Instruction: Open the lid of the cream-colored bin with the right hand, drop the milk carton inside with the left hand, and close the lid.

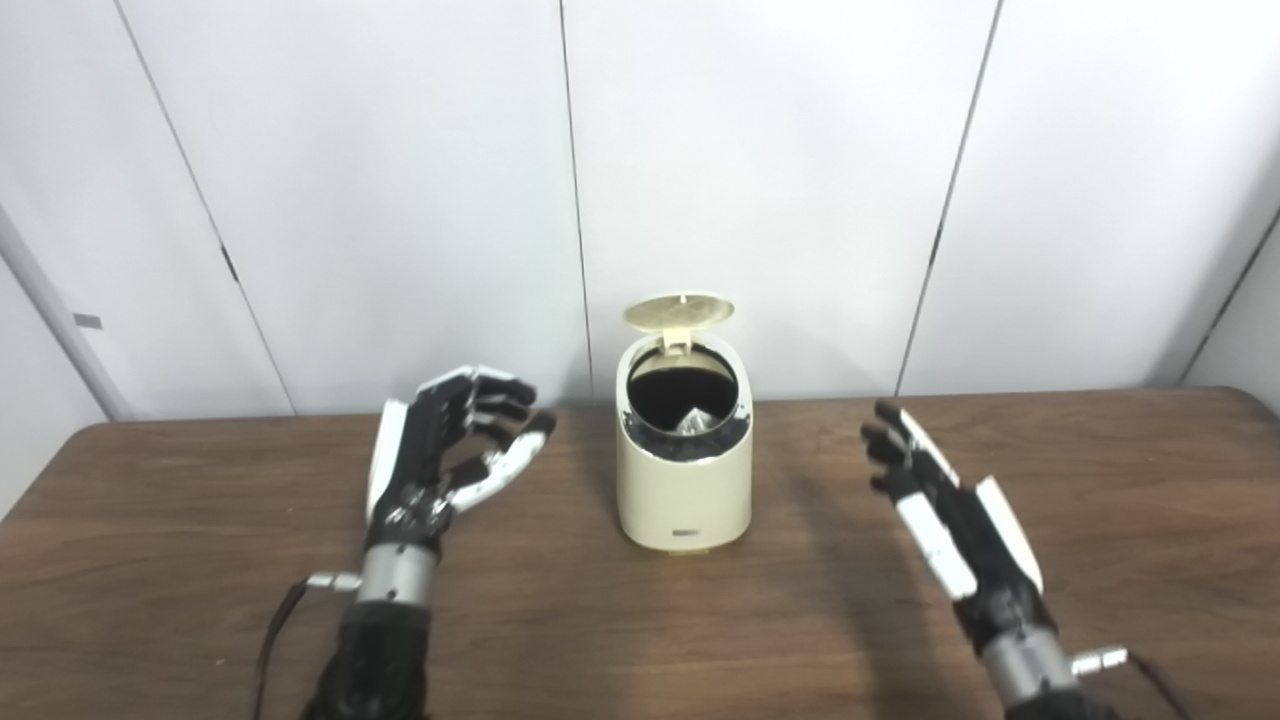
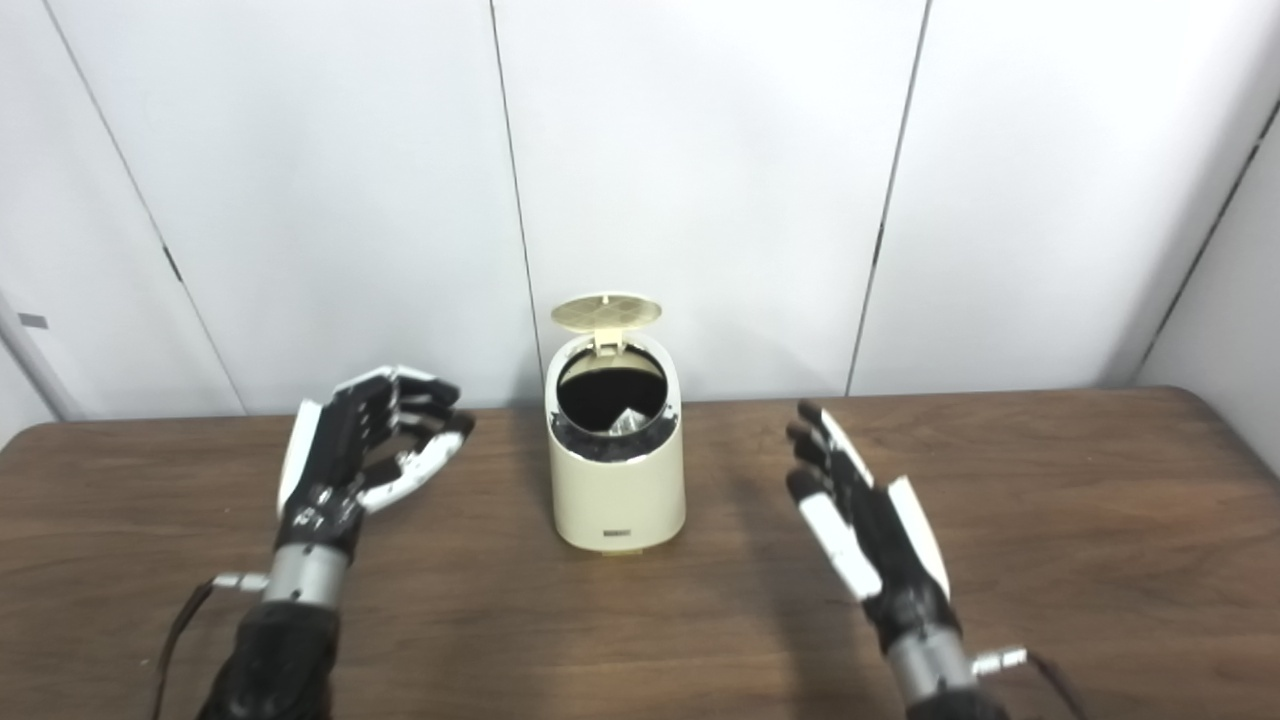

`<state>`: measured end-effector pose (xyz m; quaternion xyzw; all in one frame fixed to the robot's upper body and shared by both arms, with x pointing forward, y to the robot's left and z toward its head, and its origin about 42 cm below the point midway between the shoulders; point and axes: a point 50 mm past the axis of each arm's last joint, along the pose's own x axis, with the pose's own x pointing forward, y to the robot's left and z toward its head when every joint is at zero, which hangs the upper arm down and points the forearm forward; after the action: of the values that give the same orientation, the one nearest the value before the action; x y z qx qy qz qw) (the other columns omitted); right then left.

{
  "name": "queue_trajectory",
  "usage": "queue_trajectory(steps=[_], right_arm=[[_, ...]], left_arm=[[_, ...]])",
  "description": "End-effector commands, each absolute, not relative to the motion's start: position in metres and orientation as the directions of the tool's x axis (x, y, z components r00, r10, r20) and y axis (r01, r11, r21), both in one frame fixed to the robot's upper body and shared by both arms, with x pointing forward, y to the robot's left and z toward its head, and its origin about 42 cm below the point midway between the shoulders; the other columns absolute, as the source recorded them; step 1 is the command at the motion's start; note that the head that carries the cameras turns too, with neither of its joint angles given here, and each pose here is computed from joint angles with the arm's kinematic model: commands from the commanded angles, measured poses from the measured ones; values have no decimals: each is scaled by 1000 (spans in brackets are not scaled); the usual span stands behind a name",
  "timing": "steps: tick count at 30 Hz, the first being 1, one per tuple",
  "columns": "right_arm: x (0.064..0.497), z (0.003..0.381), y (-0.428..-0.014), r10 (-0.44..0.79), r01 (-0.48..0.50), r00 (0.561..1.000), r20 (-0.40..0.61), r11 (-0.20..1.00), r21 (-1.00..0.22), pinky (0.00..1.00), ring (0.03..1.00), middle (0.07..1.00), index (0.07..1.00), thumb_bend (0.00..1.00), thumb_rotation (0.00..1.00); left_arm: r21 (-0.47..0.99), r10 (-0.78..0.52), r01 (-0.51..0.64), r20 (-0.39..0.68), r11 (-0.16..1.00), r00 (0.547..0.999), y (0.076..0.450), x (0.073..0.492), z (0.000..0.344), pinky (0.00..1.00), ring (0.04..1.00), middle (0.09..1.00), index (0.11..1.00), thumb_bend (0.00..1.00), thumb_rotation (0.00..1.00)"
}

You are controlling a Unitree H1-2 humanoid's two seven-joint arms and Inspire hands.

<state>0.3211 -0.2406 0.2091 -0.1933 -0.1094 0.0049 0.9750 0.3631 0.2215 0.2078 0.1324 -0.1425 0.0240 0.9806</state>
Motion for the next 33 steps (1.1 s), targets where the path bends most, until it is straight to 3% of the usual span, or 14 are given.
queue_trajectory(steps=[1,3,4,8,11,13,17,21,27,33], right_arm=[[332,232,-243,77,51,952,297,915,-400,840,918,921,944,618,1000],[340,242,-244,90,56,947,308,900,-433,833,917,926,933,620,1000],[343,247,-243,98,55,945,312,893,-448,827,918,930,928,634,1000],[357,272,-235,137,53,932,335,864,-500,814,900,923,906,630,1000],[370,290,-226,171,59,913,369,843,-535,798,888,919,897,618,1000],[377,300,-220,192,61,903,385,829,-556,846,912,932,897,561,1000],[395,325,-210,214,80,896,388,783,-617,846,916,932,893,560,1000],[405,347,-208,217,98,904,369,734,-672,749,892,923,891,593,1000],[417,363,-205,255,78,909,331,675,-733,818,907,927,903,591,1000],[432,372,-188,328,47,890,316,624,-780,771,862,892,891,563,1000]], left_arm=[[258,-39,-48,319,965,947,224,359,222,618,692,736,760,616,561],[282,-77,-8,290,959,954,228,353,216,677,743,791,828,539,694],[291,-93,9,276,957,957,229,350,214,721,787,839,882,506,807],[259,-108,52,209,965,972,231,340,201,848,890,945,981,498,985],[206,-86,47,184,977,979,230,334,191,906,927,972,998,499,999],[177,-70,40,171,983,983,230,331,185,921,946,984,1000,509,1000],[144,-57,37,137,989,989,231,325,169,945,973,999,1000,543,1000],[125,-27,15,95,992,995,232,318,157,977,990,1000,1000,544,1000],[130,1,-12,86,991,996,233,310,147,993,981,998,1000,554,1000],[141,12,-24,83,990,996,231,305,141,996,985,1000,1000,571,1000]])
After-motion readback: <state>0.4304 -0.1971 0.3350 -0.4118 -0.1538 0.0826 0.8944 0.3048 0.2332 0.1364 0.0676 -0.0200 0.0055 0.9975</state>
